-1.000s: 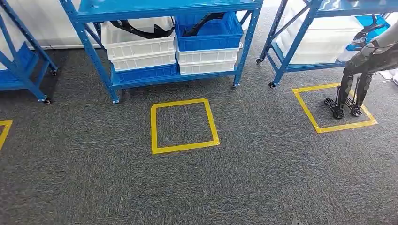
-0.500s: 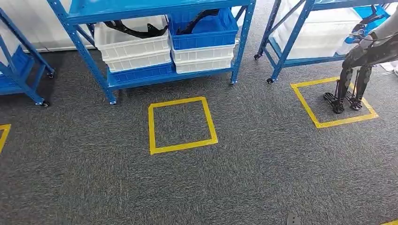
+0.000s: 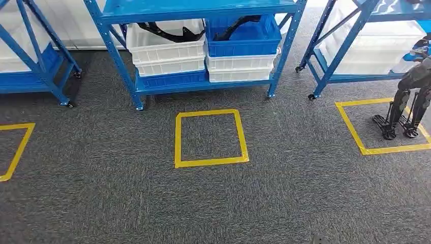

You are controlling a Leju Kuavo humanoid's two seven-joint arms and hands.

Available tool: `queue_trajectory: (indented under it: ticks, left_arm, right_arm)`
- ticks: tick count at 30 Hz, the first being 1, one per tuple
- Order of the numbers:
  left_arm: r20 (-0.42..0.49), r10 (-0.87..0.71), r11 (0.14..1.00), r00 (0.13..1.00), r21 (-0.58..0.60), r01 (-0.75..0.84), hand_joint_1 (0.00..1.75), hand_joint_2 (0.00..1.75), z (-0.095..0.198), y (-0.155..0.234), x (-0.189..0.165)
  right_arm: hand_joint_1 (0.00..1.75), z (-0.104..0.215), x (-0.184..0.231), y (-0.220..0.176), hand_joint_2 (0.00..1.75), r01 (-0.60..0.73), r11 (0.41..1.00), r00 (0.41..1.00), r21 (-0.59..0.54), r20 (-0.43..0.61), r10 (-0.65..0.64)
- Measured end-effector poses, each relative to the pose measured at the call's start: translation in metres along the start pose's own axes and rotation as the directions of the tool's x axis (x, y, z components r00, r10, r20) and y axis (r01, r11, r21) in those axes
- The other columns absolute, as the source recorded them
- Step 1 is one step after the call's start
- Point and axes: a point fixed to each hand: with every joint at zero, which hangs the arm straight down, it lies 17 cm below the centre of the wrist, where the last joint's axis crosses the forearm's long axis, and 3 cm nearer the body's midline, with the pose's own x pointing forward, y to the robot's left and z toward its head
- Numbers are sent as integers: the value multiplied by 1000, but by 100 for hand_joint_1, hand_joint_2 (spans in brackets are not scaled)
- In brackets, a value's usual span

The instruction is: Take the parts from the cabinet and place them on the table.

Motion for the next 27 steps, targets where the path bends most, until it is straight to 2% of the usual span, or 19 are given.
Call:
queue_trajectory:
  ticks: [5, 13, 21, 27]
  left_arm:
    - [15, 1, 1000, 1000, 0, -1, 0, 0, -2, 0, 8]
    - [-5, 0, 1000, 1000, 2, 0, 0, 0, 1, 2, -5]
    - [3, 2, 1000, 1000, -4, -2, 0, 0, 1, 2, -5]
    - [11, 6, 1000, 1000, -8, -6, 0, 0, 2, 1, -4]
  right_arm:
    - [0, 0, -3, -1, 0, -2, 1000, 1000, -2, -4, 2]
    - [0, 1, -11, -4, 0, -14, 1000, 1000, -5, -13, 14]
    - [0, 2, 0, 3, 0, -14, 1000, 1000, 3, 18, 14]
    - [0, 2, -15, -3, 0, -13, 1000, 1000, 2, -3, 13]
